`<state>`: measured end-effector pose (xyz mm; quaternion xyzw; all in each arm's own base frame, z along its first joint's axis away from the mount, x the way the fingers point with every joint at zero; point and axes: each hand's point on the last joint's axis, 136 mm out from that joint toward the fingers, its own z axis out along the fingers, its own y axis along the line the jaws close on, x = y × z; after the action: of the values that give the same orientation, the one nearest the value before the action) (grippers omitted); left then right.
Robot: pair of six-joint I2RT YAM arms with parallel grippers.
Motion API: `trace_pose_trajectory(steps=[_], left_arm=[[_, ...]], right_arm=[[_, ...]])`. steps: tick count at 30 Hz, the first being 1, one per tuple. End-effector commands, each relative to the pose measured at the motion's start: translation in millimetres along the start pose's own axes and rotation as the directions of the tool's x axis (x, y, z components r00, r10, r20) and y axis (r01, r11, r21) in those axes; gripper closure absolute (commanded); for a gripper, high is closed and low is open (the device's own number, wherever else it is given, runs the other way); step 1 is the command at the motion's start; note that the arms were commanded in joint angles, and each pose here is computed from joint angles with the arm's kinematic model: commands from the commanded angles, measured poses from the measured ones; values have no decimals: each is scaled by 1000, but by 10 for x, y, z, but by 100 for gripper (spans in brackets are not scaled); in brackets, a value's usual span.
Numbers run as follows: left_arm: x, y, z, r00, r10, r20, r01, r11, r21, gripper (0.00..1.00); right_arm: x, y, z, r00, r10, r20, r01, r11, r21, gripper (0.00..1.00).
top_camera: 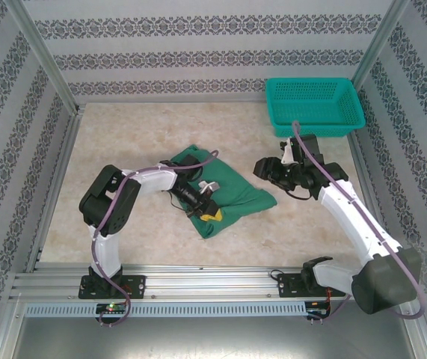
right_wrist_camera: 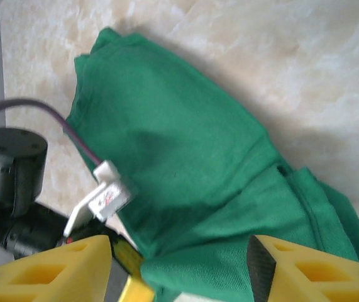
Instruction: Roll up the long pants
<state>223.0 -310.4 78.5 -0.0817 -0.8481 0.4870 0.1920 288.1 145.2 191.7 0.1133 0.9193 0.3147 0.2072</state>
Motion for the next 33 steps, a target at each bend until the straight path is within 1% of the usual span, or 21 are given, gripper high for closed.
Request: trace_pose_trajectory(steps=[1,2,3,8,13,19,25,27,29,33], left_arm=[[-106,-22,-231,994,-59,92,55,997,50,100],[-121,4,-256,991,-73,109,67,996,57,100],[-130,50,-278,989,-89,120,83,995,52,100],[-111,214,-286,981,-137,135,130,990,60,100],[-127,296,-297,975,-164,149,155,985,72,100],[-105,397,-350,971,-178,158,169,983,73,100],[-44,379,-413,982,-136,134,131,990,41,100],[-39,354,-433,984,-120,128,117,993,31,100],[-43,326,-448,987,-105,124,102,994,27,100],[-30,351,-429,989,-102,108,100,995,28,100]], right_arm=[[208,138,-138,997,-27,-73,21,997,-77,71],[277,130,-137,995,-25,-93,18,996,-84,96],[352,120,-142,993,-27,-116,17,996,-89,100],[681,-13,-37,974,-13,-228,-9,996,-93,100],[790,-103,164,958,12,-286,-38,996,-84,100],[758,-179,450,944,23,-329,-40,998,-45,100],[647,-250,756,939,23,-344,-25,1000,-3,100],[571,-235,846,940,29,-339,-29,1000,4,100],[520,-144,911,941,16,-337,-24,1000,-20,100],[440,-21,1041,941,-5,-340,-4,1000,-24,100]])
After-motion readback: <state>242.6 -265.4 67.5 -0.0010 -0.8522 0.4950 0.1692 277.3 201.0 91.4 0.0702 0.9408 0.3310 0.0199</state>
